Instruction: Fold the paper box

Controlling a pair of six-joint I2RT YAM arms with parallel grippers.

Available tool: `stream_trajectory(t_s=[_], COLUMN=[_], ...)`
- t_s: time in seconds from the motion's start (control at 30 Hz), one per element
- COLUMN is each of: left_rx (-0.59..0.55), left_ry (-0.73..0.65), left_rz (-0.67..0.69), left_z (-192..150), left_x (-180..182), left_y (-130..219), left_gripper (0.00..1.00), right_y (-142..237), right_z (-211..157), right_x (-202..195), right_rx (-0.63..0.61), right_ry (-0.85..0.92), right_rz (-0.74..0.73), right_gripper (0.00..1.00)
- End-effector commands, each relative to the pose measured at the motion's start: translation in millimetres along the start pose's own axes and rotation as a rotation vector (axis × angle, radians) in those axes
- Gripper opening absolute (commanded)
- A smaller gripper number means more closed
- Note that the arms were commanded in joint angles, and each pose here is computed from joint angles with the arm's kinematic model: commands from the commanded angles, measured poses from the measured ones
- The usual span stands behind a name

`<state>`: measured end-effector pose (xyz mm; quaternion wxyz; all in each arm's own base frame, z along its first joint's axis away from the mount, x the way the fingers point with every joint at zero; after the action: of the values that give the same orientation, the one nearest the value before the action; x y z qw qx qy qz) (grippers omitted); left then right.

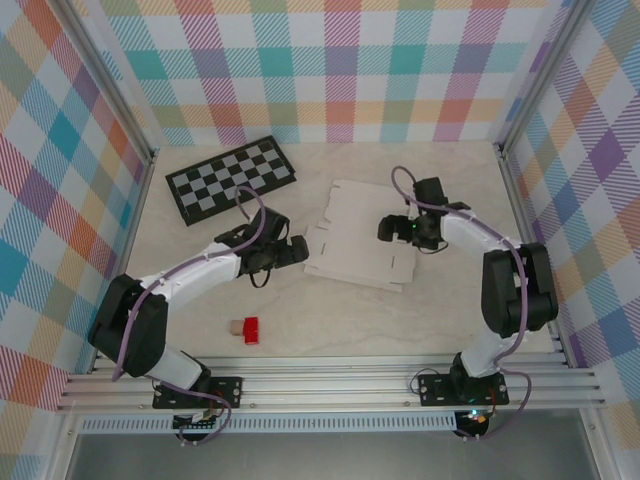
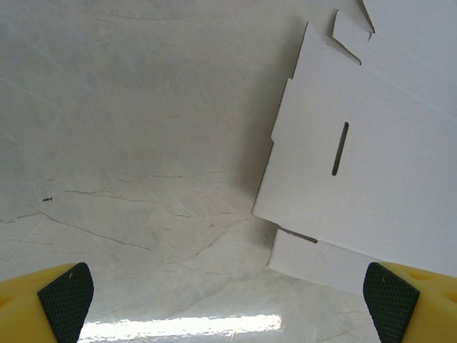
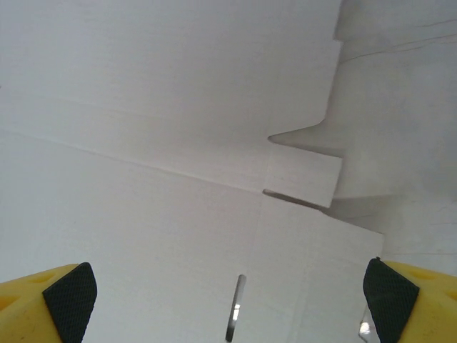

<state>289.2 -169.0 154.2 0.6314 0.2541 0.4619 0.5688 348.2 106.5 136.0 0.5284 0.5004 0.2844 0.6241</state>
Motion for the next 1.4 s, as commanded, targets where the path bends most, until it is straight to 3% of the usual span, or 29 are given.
stream_trajectory(t_s=[0.0,0.13,0.23,0.43,0.7,1.03,1.37], left_rx=[0.011,0.01,0.015,0.04,0.024,0.051,0.112], left_ry=[0.051,0.075,0.097,0.146,0.135,0.092,0.036], left_rz=[0.018,0.035,0.042,-0.004,-0.027,-0.056,-0.036], left_z=[-1,0,-1,-10,-20,-36,-42], left_x=[11,16,20,17,16,8,-4], left_y=[5,7,9,16,37,29,6], left_gripper=[1.0,1.0,1.0,1.0,1.0,1.0,1.0], right_y=[5,4,11,8,-34,-58,-84], right_z=[-14,-29,-19,46,136,193,195], right_x=[13,33,39,62,85,58,9], right_rx=[0.019,0.039,0.002,-0.054,-0.104,-0.093,-0.014], right_ry=[-0.008,0.044,0.1,0.35,0.46,0.506,0.44], right_rz=[0.011,0.005,-0.009,-0.081,0.067,0.257,0.341], right_gripper=[1.0,1.0,1.0,1.0,1.0,1.0,0.96])
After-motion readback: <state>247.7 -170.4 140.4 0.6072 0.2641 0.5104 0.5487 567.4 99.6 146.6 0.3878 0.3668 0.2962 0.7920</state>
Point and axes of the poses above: each hand's point on the last joint's axis, 136 mm out from that joint toward the fingers, its own y axis back along the fingers, its own x axis along the line the jaws close on, z = x × y, the point moved 7 cm from there along y, back along the fingers, and after that the axes turned 4 degrees about -y, right-handed, at the moved point
